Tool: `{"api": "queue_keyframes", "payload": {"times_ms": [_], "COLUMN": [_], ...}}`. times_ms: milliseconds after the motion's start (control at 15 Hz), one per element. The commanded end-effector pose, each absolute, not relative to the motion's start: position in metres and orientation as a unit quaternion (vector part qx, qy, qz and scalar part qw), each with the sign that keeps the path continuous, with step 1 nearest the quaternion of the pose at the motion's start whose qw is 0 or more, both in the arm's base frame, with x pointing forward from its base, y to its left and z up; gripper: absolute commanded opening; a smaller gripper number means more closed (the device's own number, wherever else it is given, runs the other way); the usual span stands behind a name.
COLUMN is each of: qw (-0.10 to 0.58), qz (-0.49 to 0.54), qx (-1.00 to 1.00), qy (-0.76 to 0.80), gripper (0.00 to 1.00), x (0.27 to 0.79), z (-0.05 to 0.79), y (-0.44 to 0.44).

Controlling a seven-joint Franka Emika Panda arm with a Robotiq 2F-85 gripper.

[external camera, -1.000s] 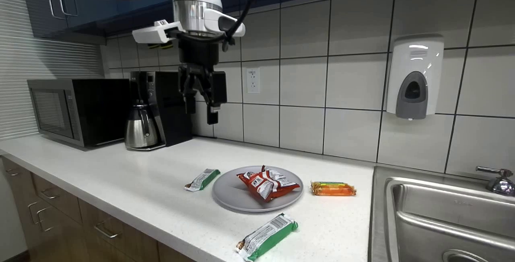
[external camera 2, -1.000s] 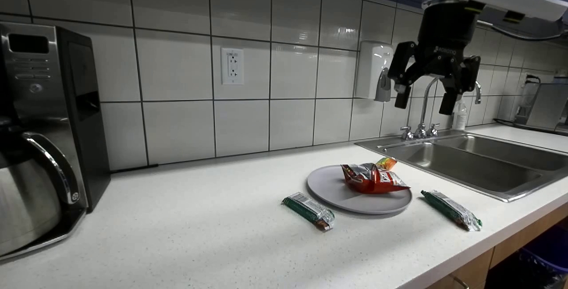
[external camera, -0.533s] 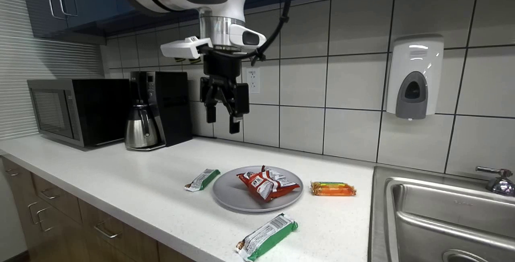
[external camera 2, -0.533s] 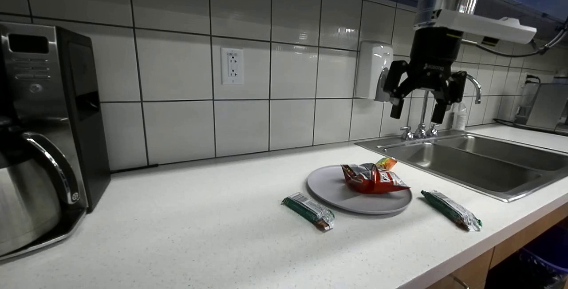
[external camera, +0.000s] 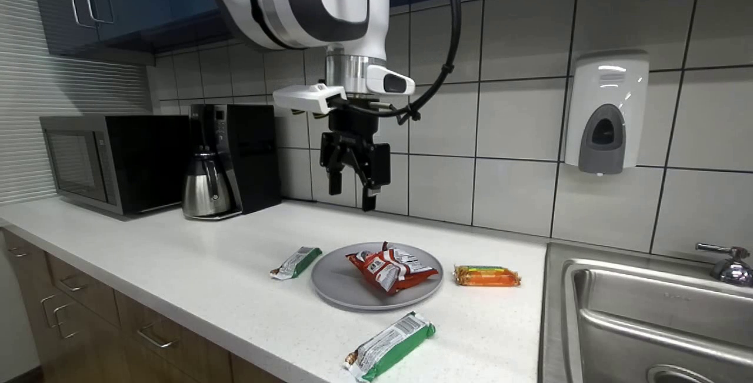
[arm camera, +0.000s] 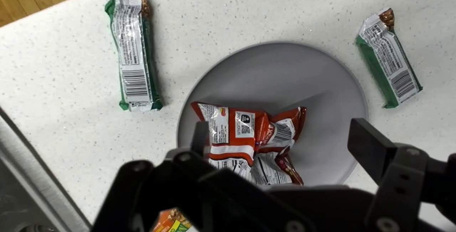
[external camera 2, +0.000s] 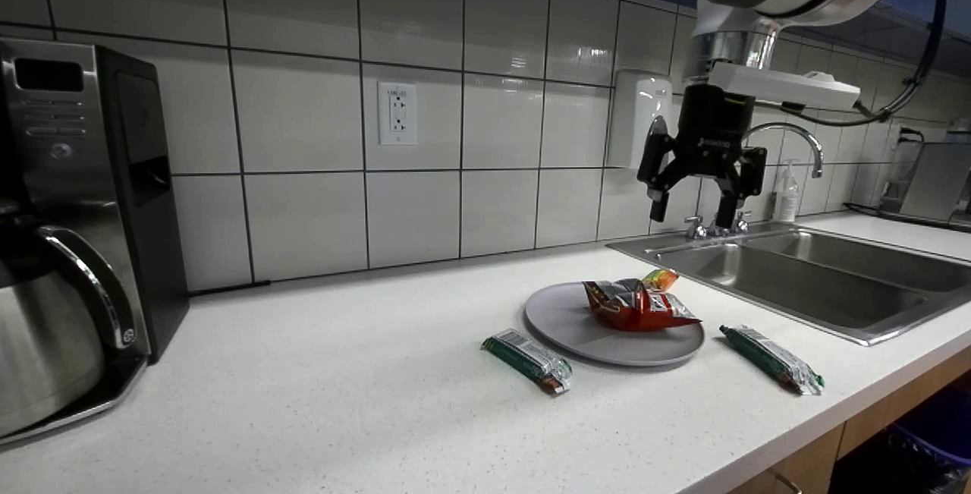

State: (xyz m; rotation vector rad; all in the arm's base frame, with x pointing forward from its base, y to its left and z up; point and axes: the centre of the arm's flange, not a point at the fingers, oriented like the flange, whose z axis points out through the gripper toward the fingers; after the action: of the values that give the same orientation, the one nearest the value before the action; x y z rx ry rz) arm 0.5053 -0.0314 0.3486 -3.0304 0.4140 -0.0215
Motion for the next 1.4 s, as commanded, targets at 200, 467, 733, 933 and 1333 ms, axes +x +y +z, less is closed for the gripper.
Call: {"api": "queue_keyframes", "payload": {"times_ms": [200,467,733,933,1333], "qw": [0.033,0.027,0.021,0.019,0.015], "qz": [0.010,0.022,0.026,0.029,0.036], "qx": [-0.990,-0.990,-0.989,-0.989,-0.989], "qy": [0.135,0.140,0.142,0.143,0.143], "gripper": [1.00,1.00,1.00,1.00,1.00], "x": [0.548,0.567,0.583,0.593,0.606], "z": [0.320,0.301,0.286,0.276,0.258], "y": [-0.050,-0.057,-0.060,-0.059,-0.059]}}
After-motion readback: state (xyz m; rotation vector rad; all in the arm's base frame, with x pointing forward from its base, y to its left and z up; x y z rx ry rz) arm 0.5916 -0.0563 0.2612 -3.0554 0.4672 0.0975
